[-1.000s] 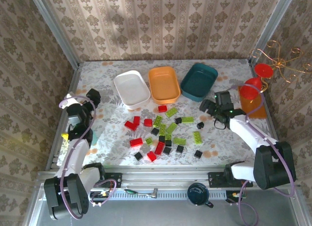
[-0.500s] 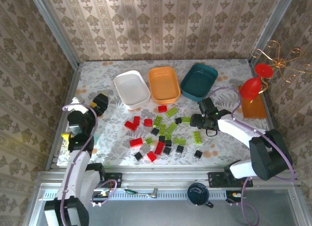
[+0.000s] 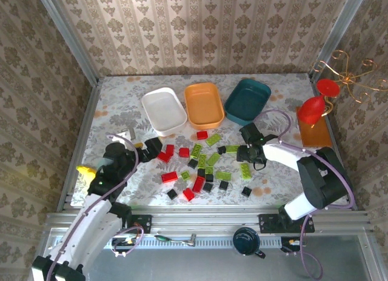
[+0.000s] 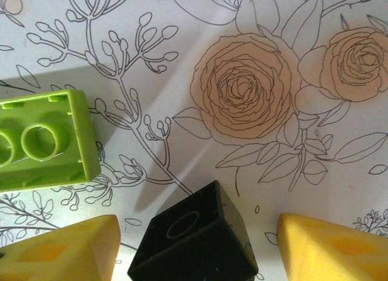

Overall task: Sort the legos into containers by color
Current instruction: Pick up the lego from the center of the table, then move the container to the top-center of the table, then place the lego in the container.

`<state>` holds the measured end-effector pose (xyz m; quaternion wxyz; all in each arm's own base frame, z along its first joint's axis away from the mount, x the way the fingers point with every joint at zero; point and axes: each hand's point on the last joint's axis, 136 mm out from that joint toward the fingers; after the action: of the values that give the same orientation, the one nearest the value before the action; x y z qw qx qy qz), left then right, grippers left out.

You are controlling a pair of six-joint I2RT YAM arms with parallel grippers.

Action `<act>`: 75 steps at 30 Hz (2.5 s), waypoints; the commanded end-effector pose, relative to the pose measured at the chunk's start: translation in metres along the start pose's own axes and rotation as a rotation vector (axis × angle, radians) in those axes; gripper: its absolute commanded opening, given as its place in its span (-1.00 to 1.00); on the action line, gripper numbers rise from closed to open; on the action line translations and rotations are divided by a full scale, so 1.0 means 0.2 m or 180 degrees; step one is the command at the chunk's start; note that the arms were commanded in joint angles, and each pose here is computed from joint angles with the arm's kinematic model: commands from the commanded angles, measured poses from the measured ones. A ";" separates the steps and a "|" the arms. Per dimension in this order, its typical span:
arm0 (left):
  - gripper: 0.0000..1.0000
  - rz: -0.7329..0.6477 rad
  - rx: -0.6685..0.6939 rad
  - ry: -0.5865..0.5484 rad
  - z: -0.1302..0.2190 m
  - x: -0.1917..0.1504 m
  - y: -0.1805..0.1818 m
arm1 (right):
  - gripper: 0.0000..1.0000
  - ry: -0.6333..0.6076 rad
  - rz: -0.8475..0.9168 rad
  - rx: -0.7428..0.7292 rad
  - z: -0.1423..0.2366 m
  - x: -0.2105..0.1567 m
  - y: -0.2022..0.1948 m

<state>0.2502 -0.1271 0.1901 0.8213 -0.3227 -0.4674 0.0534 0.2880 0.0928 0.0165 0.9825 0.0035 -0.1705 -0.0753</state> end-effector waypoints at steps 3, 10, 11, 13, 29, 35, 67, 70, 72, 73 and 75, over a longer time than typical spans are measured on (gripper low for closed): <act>1.00 -0.0165 0.0133 0.0106 -0.01 -0.06 0.03 | 0.24 -0.0113 0.0160 0.0051 0.01 0.05 0.06; 1.00 -0.0203 0.0140 0.0210 -0.04 -0.09 0.02 | -0.12 -0.0169 0.0255 0.0150 0.05 0.07 0.12; 1.00 -0.0208 0.0155 0.0217 -0.05 -0.09 0.02 | -0.16 -0.0199 0.0263 0.0173 0.07 0.08 0.12; 1.00 -0.0241 0.0140 0.0245 -0.06 -0.10 0.01 | -0.22 -0.0274 0.0280 0.0236 0.13 0.11 0.15; 0.99 -0.0308 0.0107 0.0369 -0.04 -0.14 -0.04 | -0.32 -0.0826 -0.0142 0.0292 0.29 0.90 0.24; 0.99 -0.0294 0.0115 0.0377 0.00 -0.15 -0.04 | -0.35 -0.0547 -0.0246 0.0055 0.10 1.08 0.16; 0.99 -0.0281 0.0081 0.0380 -0.01 -0.13 -0.07 | -0.37 -0.0441 0.0035 0.0024 0.11 0.85 0.25; 0.99 -0.0289 0.0144 0.0429 0.00 -0.14 -0.05 | -0.35 -0.0434 -0.0029 -0.0035 0.09 0.88 0.23; 0.99 -0.0301 0.0218 0.0471 0.01 -0.16 -0.03 | -0.04 -0.0422 -0.0037 -0.0055 0.07 0.90 0.23; 0.99 -0.0309 0.0281 0.0498 0.01 -0.17 -0.02 | 0.21 -0.0434 -0.0026 -0.0059 0.08 0.91 0.23; 0.99 -0.0337 0.0397 0.0562 0.03 -0.19 0.01 | 0.46 -0.0522 -0.0009 -0.0021 0.12 0.93 0.25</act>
<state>0.2283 -0.1442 0.1610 0.8700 -0.2755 -0.4088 0.0093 0.4547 0.1192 0.0934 0.9690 0.0051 -0.2374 -0.0691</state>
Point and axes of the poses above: each hand's point on the last joint's axis, 136 mm out from that joint toward the fingers, its own z axis back along the fingers, its own y axis along the line the jaws close on, x = y × z, and after that the axes turned 1 degree about -z, right-handed
